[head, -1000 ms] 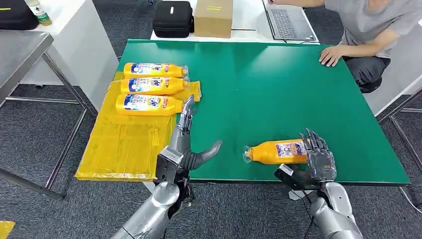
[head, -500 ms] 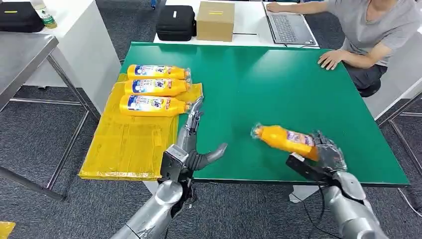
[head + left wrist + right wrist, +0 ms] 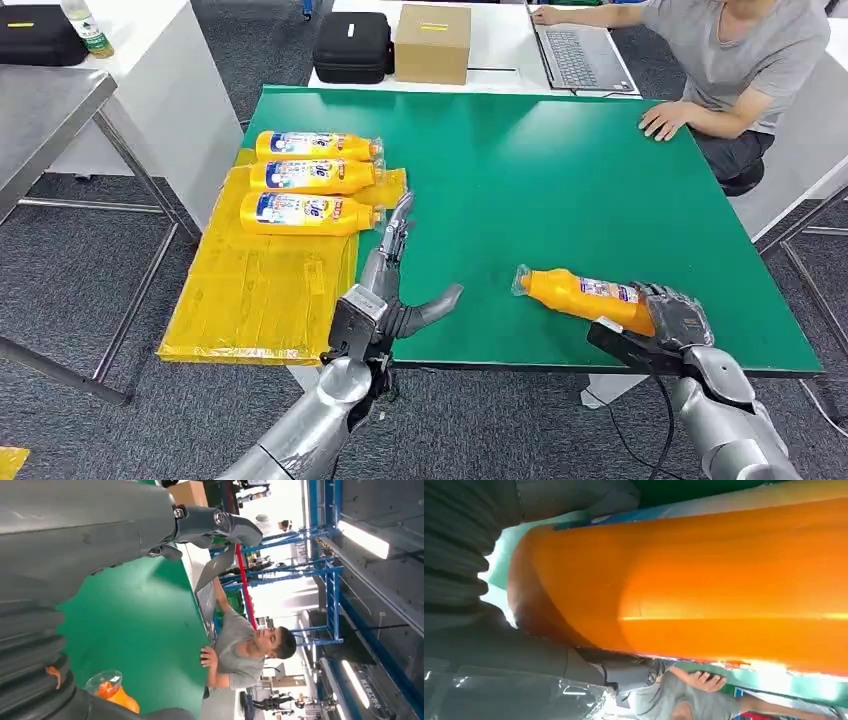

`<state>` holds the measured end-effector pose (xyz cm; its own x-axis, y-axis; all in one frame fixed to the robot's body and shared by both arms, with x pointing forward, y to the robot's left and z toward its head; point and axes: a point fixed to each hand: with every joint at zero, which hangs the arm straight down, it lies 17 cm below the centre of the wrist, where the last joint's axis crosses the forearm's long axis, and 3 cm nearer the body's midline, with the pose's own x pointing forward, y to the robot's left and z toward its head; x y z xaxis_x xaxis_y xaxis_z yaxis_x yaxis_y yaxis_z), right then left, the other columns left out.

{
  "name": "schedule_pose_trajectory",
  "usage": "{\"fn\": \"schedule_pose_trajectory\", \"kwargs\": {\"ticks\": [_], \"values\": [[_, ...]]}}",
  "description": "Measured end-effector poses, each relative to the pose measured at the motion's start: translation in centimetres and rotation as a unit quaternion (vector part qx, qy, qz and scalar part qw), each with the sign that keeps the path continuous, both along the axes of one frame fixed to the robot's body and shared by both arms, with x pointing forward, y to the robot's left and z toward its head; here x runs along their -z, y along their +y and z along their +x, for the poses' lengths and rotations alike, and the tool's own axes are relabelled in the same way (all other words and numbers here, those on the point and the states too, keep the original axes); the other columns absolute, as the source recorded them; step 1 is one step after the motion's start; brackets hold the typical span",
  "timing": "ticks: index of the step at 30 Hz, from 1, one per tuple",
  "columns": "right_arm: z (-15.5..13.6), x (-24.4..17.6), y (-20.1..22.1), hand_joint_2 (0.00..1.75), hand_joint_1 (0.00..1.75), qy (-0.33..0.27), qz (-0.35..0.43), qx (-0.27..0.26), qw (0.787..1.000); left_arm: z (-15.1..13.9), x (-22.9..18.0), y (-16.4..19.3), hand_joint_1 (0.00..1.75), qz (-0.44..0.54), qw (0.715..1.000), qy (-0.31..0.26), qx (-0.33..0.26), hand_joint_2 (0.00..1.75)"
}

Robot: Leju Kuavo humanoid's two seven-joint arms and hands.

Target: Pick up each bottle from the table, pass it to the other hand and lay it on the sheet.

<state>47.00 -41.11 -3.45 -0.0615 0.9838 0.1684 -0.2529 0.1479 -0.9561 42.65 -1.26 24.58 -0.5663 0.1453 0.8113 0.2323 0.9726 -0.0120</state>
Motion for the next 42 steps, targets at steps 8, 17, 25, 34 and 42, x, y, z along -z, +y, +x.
{"fn": "schedule_pose_trajectory", "kwargs": {"ticks": [8,17,25,34,42], "values": [[-0.9,-2.5,2.1,1.75,1.75,-0.11,0.114,0.0,0.987,0.1,0.3,0.3,0.0,-0.004,1.0,0.006,-0.009,1.75],[-3.6,-7.7,1.0,1.75,1.75,-0.288,0.273,0.138,0.907,1.0,1.1,1.4,0.0,-0.043,0.998,0.044,-0.027,1.75],[-4.0,-10.3,5.8,1.75,1.75,-0.318,0.294,0.089,0.897,2.1,1.8,4.5,0.0,-0.05,0.991,0.059,-0.107,1.75],[-3.2,-12.9,11.3,1.75,1.75,-0.334,0.324,0.038,0.884,3.0,5.4,4.2,0.0,-0.113,0.981,0.143,-0.068,1.75],[-1.2,-16.1,16.5,1.75,1.75,-0.348,0.369,0.007,0.862,2.1,5.6,1.3,0.0,-0.112,0.981,0.154,-0.025,1.75]]}}
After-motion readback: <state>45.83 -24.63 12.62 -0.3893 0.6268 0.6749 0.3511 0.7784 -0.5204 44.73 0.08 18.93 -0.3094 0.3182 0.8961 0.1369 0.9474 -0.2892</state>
